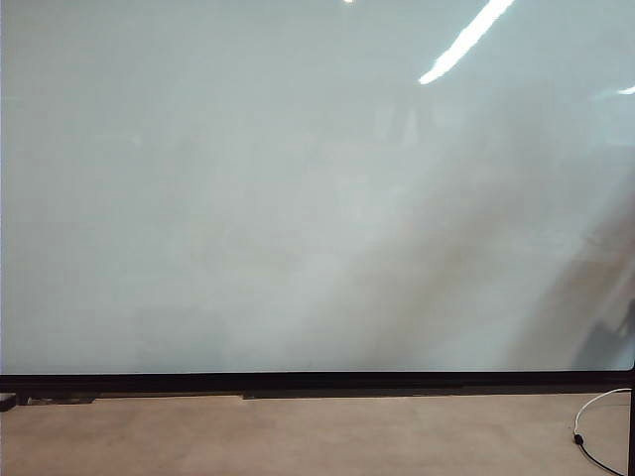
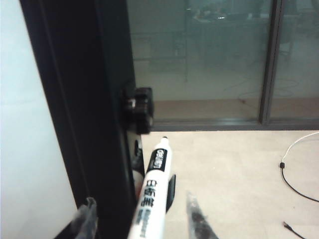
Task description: Pick up the pen on the shelf to the right of the whiteboard and draw a check mark.
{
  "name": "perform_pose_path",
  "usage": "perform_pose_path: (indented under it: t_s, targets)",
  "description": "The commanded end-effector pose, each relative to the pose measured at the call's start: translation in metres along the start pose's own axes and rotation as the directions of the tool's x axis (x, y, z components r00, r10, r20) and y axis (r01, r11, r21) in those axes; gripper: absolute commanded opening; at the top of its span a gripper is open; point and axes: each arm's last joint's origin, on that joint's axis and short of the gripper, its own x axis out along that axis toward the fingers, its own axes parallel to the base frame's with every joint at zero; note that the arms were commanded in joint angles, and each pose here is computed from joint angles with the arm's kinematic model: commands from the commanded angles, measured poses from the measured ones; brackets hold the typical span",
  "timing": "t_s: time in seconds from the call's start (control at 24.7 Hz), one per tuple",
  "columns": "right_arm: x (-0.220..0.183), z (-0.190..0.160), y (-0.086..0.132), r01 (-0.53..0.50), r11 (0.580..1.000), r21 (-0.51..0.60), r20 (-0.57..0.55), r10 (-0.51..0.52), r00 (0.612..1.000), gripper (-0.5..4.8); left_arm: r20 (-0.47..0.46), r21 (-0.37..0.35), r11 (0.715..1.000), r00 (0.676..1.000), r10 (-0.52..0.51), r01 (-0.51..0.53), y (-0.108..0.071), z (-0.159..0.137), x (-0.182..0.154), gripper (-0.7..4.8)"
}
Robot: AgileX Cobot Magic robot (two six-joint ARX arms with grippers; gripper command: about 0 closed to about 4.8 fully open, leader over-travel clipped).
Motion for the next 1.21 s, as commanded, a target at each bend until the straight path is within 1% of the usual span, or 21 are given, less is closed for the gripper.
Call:
perform_pose_path:
  t_s: [0.04,0.08,0.12,0.48,0.69,0.77,1.21]
  targets:
    - [-0.0001,-0.0002,0.0000,0.001,1.000,0.003,0.007,-0.001,1.000,2.29,0.015,0.004,1.000,1.000,-0.001,0.001,0.0000,0.0022,-0.0002,-0.04]
    - [0.0001,-0.0009,0.0000,0.003,1.000,0.004,0.005,-0.003,1.000,2.26,0.014,0.004,1.000,1.000,0.000,0.000,0.0000,0.0020,-0.0002,-0.05]
    - [0.0003,-0.0020,-0.0003,0.005,1.000,0.006,0.004,-0.005,1.000,2.09,0.015,0.004,1.000,1.000,-0.001,0.001,0.0000,0.0022,-0.0002,-0.04]
    - [0.0007,-0.0020,-0.0002,0.013,1.000,0.006,0.005,-0.013,1.000,2.06,0.015,0.004,1.000,1.000,-0.001,0.000,0.0000,0.0022,-0.0002,-0.04]
    - [0.0007,-0.0019,-0.0002,0.012,1.000,0.006,0.005,-0.012,1.000,1.96,0.015,0.004,1.000,1.000,0.000,0.000,0.0000,0.0022,-0.0002,-0.05]
    - [0.0007,-0.0019,-0.0001,0.011,1.000,0.006,0.005,-0.011,1.000,1.75,0.014,0.004,1.000,1.000,0.000,0.000,0.0000,0.0021,-0.0002,-0.04]
    - [0.0046,-0.0001,0.0023,-0.003,1.000,0.001,0.013,0.003,1.000,1.75,0.015,0.004,1.000,1.000,-0.001,0.000,0.0000,0.0022,-0.0002,-0.04]
